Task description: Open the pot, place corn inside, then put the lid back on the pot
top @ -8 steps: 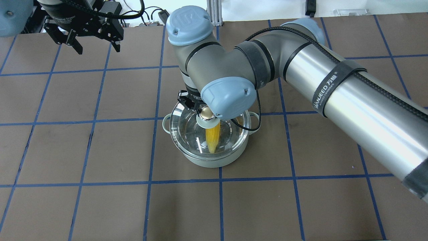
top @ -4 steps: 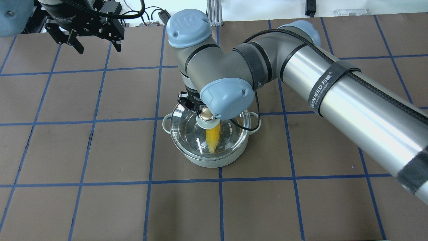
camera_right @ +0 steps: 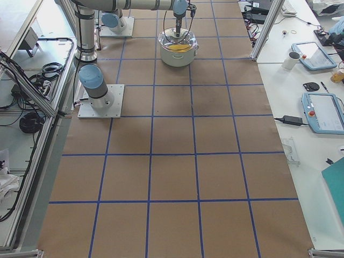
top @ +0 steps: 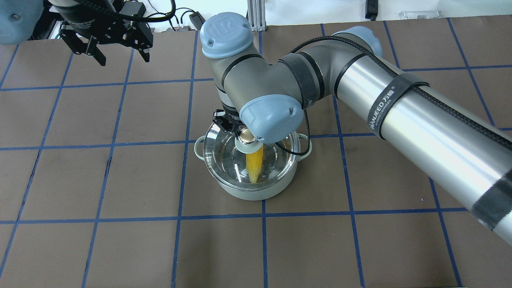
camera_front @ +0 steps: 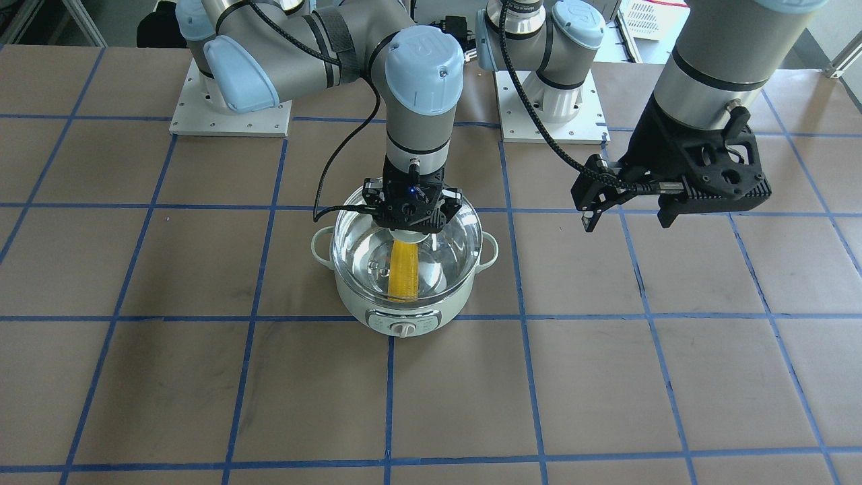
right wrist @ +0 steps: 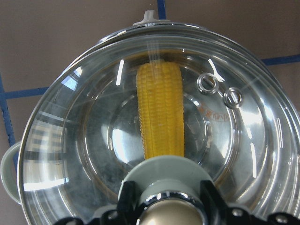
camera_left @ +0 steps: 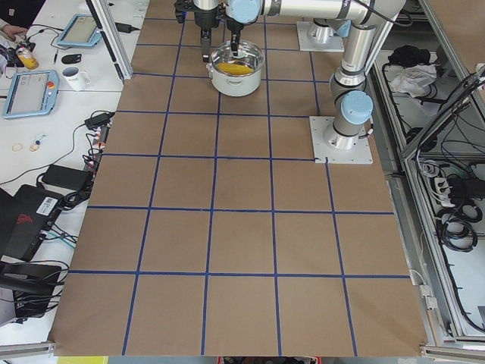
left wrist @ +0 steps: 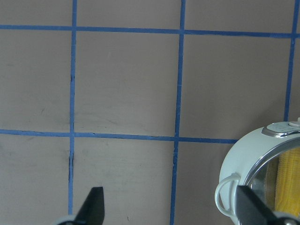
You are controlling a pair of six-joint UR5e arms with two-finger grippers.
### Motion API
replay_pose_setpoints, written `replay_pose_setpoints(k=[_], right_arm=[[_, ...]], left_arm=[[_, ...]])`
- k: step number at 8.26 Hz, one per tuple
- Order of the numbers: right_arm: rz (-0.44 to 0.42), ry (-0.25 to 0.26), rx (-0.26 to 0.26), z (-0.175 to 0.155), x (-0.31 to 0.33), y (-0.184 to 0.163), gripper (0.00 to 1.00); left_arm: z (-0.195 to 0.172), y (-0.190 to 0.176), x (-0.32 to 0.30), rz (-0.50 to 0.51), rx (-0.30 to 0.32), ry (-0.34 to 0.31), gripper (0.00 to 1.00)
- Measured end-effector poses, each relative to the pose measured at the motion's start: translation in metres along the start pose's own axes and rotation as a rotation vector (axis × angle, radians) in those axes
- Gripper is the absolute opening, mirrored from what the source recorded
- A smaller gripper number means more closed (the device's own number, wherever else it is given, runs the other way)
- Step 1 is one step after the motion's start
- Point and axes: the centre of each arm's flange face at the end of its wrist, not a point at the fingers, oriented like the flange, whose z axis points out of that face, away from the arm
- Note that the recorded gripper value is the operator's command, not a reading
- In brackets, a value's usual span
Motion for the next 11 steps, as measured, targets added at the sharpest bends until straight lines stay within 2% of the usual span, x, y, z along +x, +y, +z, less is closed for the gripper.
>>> replay_pose_setpoints(k=[11], right_arm=[[-0.008, 0.002, 0.015, 0.0012, 0.0011, -0.0020, 0.28]], left_arm=[[-0.0027, 0.0020, 0.0030, 0.002, 0.004, 0.021, 1.00]])
